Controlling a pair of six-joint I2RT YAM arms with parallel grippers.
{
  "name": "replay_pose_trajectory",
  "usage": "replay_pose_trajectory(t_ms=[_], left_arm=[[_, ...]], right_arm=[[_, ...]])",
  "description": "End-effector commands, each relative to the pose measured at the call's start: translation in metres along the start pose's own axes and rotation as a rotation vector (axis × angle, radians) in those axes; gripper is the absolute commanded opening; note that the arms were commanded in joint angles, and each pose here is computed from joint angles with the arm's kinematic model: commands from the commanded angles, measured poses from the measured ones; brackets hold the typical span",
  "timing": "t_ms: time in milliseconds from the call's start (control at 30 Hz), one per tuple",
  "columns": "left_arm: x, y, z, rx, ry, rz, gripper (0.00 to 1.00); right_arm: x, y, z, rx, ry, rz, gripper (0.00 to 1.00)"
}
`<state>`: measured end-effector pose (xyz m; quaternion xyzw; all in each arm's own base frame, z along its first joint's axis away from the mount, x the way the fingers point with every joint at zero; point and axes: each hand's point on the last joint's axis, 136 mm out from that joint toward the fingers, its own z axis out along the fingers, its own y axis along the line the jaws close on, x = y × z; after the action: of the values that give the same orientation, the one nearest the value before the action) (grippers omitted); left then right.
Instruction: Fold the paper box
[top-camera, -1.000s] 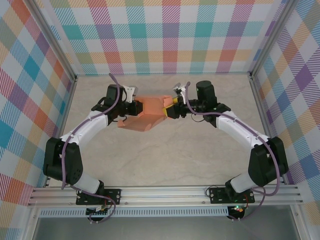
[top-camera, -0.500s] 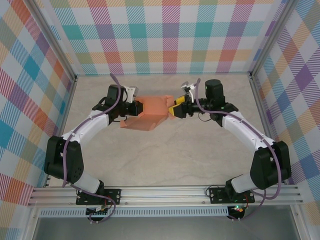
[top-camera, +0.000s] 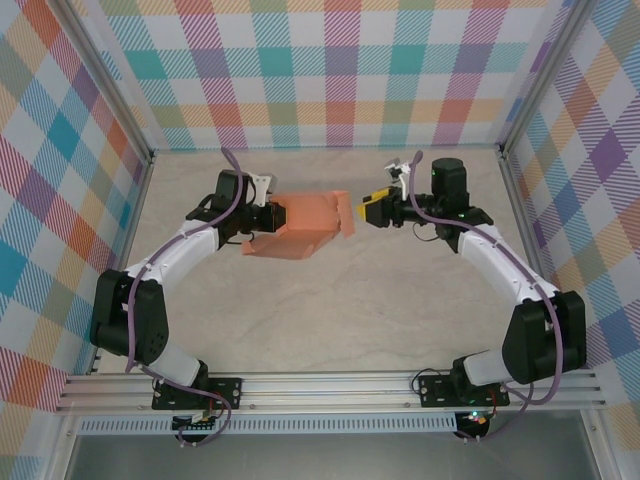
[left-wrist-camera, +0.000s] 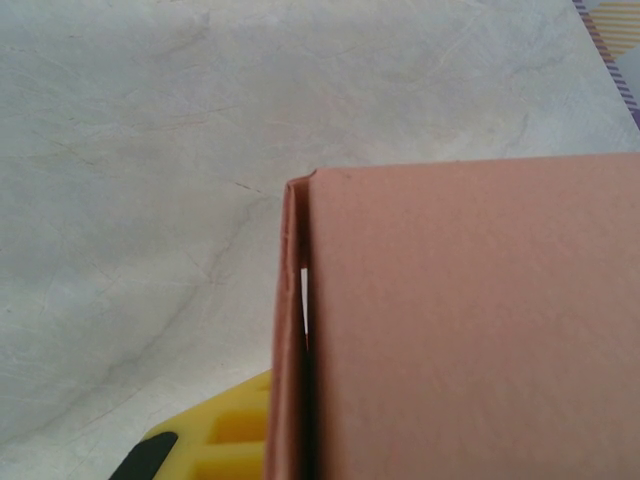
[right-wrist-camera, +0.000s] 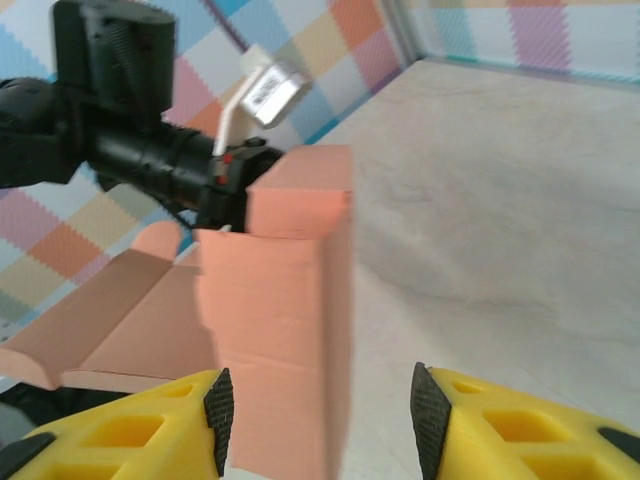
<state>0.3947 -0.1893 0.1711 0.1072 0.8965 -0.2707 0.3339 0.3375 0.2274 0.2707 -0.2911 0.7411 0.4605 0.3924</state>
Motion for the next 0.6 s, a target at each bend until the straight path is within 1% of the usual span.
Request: replay_pose_trajectory(t_ms=[0,67,133,200,333,433,567], left_arm=[[-0.009,-0.006,-0.003,0.013,-0.030,0.027,0.00],[-0.009,-0.007,-0.004,0.019,-0.032,0.026,0.00],[-0.009,-0.008,-0.004,0.026,-0.033,0.024,0.00],[-0.010,-0.010,-0.004,0.033,-0.035,0.023,0.00],[-0.012,-0.011,-0.005,0.040,-0.038,0.024,0.00],[-0.012,-0.012,-0.006,0.041,-0.038,0.024,0.00],[-0.012,-0.013,-0.006,0.046,-0.041,0.021,0.00]], right_arm=[[0.001,-0.012,-0.011,0.069,-0.018,0.017,0.52],[0.005,-0.026,-0.011,0.129,-0.008,0.040,0.52],[0.010,-0.034,-0.006,0.144,0.016,0.060,0.51],[0.012,-0.031,-0.001,0.102,0.030,0.052,0.51],[0.016,-0.019,0.014,-0.005,0.061,0.049,0.56],[0.020,-0.016,0.022,-0.061,0.082,0.071,0.56],[0.022,-0.001,0.030,-0.142,0.095,0.053,0.56]])
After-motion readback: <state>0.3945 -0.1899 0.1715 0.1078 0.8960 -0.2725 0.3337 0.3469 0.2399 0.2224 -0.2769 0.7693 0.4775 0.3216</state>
